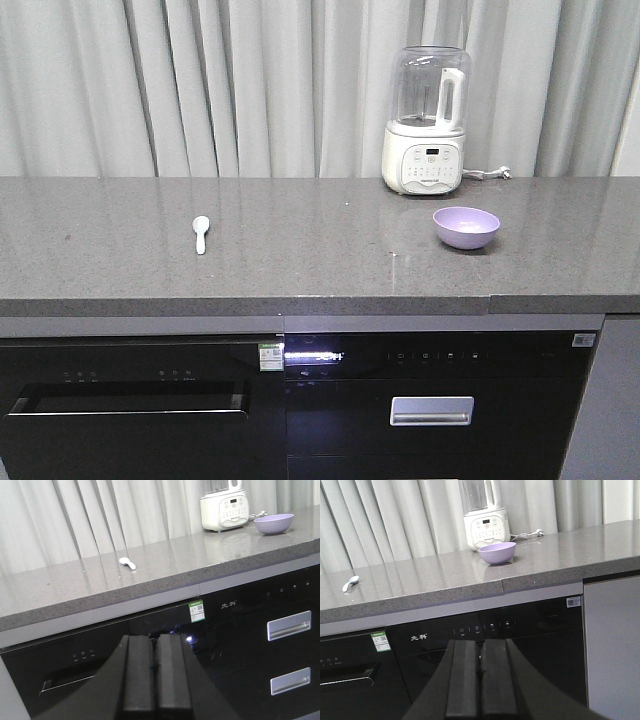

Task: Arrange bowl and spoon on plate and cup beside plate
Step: 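Drive the base toward the white spoon and lavender bowl on the counter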

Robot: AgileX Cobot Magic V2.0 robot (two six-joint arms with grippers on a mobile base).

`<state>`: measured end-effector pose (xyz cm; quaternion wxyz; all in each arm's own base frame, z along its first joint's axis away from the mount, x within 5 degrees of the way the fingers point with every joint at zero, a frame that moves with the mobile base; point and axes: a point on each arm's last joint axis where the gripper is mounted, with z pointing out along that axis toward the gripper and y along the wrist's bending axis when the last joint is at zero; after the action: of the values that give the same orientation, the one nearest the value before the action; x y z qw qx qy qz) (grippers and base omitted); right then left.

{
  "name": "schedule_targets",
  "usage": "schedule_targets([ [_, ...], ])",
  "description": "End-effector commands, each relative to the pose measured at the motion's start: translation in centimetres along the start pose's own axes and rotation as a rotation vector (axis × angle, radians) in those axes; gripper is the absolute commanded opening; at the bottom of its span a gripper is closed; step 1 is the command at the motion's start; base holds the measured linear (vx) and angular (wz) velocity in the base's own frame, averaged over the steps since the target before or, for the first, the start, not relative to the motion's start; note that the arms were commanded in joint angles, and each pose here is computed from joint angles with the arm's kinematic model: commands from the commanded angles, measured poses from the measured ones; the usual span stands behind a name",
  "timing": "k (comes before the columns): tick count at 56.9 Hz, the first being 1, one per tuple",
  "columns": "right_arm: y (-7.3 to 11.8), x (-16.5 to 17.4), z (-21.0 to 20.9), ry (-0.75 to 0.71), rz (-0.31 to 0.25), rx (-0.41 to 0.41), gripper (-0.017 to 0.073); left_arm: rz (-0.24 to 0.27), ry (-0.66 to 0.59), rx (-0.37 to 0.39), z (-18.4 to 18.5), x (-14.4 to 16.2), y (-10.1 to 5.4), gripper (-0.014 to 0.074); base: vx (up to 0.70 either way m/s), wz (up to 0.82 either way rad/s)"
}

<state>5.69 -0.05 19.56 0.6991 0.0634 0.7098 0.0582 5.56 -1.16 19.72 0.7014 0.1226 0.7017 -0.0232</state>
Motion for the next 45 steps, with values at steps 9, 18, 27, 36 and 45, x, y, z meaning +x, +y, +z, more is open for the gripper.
schedule_targets([
  [9, 0.12, -0.71, -0.05, -0.088, -0.013, -0.012, -0.0009, -0.004, -0.120, -0.013, -0.32, -1.65, 0.21, -0.0006, 0.00, 0.00],
  [18, 0.12, -0.71, -0.05, -0.088, -0.013, -0.012, -0.0009, -0.004, -0.120, -0.013, -0.32, -1.65, 0.21, -0.0006, 0.00, 0.00],
  [27, 0.12, -0.71, -0.05, -0.088, -0.013, -0.012, -0.0009, -0.004, -0.120, -0.013, -0.32, -1.65, 0.21, -0.0006, 0.00, 0.00],
  [36, 0.12, -0.71, -0.05, -0.088, -0.013, -0.012, -0.0009, -0.004, -0.120, -0.013, -0.32, -1.65, 0.21, -0.0006, 0.00, -0.01],
  [45, 0.12, -0.71, -0.05, -0.088, -0.013, -0.012, -0.0009, -0.004, -0.120, -0.013, -0.32, -1.65, 0.21, -0.0006, 0.02, -0.09],
])
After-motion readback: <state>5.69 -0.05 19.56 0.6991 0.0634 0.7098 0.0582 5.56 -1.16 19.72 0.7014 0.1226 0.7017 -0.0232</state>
